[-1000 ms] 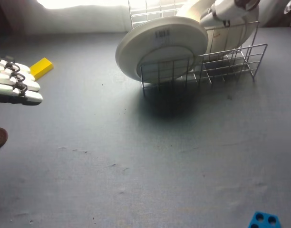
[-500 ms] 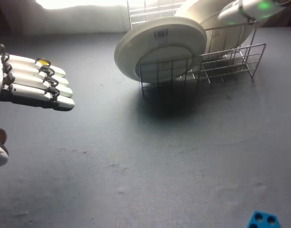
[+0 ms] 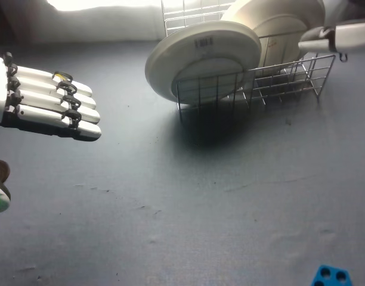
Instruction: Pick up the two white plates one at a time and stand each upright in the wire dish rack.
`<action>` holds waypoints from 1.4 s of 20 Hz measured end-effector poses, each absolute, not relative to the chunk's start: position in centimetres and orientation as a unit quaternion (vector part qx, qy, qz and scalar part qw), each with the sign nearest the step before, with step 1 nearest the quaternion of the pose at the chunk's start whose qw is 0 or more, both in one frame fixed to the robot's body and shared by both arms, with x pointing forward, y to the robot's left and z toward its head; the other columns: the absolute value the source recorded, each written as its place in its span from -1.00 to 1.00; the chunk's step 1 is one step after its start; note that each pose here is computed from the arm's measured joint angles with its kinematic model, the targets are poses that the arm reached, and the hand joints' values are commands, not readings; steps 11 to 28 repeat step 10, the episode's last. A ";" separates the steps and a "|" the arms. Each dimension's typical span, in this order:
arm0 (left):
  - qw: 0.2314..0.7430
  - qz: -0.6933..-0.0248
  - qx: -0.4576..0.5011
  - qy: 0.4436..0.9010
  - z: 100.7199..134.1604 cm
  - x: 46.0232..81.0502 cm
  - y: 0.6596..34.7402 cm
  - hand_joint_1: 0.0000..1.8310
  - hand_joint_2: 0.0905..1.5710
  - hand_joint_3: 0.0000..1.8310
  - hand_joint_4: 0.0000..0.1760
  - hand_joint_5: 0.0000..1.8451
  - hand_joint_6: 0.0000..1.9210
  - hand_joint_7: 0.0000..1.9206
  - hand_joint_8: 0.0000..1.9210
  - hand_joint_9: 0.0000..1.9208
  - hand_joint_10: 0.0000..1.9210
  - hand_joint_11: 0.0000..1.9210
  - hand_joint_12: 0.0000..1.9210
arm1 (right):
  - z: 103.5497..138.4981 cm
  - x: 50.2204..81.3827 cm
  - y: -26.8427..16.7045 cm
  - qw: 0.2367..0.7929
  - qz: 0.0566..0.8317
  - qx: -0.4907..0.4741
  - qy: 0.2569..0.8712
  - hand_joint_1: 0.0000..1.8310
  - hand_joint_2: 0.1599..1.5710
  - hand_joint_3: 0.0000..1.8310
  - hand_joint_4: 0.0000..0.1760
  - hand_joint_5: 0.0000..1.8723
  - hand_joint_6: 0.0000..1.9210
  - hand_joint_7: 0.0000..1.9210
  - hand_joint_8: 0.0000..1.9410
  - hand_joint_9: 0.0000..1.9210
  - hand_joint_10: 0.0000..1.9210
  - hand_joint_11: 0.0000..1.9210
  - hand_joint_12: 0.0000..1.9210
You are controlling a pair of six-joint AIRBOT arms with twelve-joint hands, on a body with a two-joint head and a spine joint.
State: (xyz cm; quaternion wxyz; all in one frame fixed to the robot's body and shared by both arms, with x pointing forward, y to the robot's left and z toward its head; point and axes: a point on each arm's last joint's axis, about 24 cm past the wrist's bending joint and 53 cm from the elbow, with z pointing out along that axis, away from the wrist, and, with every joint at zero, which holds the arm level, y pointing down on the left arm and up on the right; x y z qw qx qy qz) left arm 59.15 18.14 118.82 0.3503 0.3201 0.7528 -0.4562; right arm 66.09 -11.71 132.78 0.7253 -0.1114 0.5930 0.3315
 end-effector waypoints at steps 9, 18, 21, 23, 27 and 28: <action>0.347 -0.458 0.335 0.746 119.0 58.6 17.6 -1.00 0.33 -1.00 -1.00 -0.87 -0.99 -0.90 -0.99 -0.94 -0.99 -0.97 -0.99 | 132.4 64.1 -14.8 0.719 0.336 -0.084 0.603 -0.04 0.22 -1.00 -1.00 -0.59 -0.98 -0.61 -0.98 -0.63 -0.98 -1.00 0.08; 0.347 -0.458 0.336 0.747 118.9 58.6 17.7 -1.00 0.34 -1.00 -1.00 -0.87 -0.99 -0.88 -0.98 -0.93 -0.98 -0.96 -0.98 | 132.6 63.7 -15.1 0.719 0.336 -0.081 0.603 -0.02 0.22 -1.00 -1.00 -0.57 -0.98 -0.59 -0.98 -0.62 -0.98 -1.00 0.12; 0.347 -0.458 0.336 0.747 118.9 58.6 17.7 -1.00 0.34 -1.00 -1.00 -0.87 -0.99 -0.88 -0.98 -0.93 -0.98 -0.96 -0.98 | 132.6 63.7 -15.1 0.719 0.336 -0.081 0.603 -0.02 0.22 -1.00 -1.00 -0.57 -0.98 -0.59 -0.98 -0.62 -0.98 -1.00 0.12; 0.347 -0.458 0.336 0.747 118.9 58.6 17.7 -1.00 0.34 -1.00 -1.00 -0.87 -0.99 -0.88 -0.98 -0.93 -0.98 -0.96 -0.98 | 132.6 63.7 -15.1 0.719 0.336 -0.081 0.603 -0.02 0.22 -1.00 -1.00 -0.57 -0.98 -0.59 -0.98 -0.62 -0.98 -1.00 0.12; 0.347 -0.458 0.336 0.747 118.9 58.6 17.7 -1.00 0.34 -1.00 -1.00 -0.87 -0.99 -0.88 -0.98 -0.93 -0.98 -0.96 -0.98 | 132.6 63.7 -15.1 0.719 0.336 -0.081 0.603 -0.02 0.22 -1.00 -1.00 -0.57 -0.98 -0.59 -0.98 -0.62 -0.98 -1.00 0.12; 0.347 -0.458 0.336 0.747 118.9 58.6 17.7 -1.00 0.34 -1.00 -1.00 -0.87 -0.99 -0.88 -0.98 -0.93 -0.98 -0.96 -0.98 | 132.6 63.7 -15.1 0.719 0.336 -0.081 0.603 -0.02 0.22 -1.00 -1.00 -0.57 -0.98 -0.59 -0.98 -0.62 -0.98 -1.00 0.12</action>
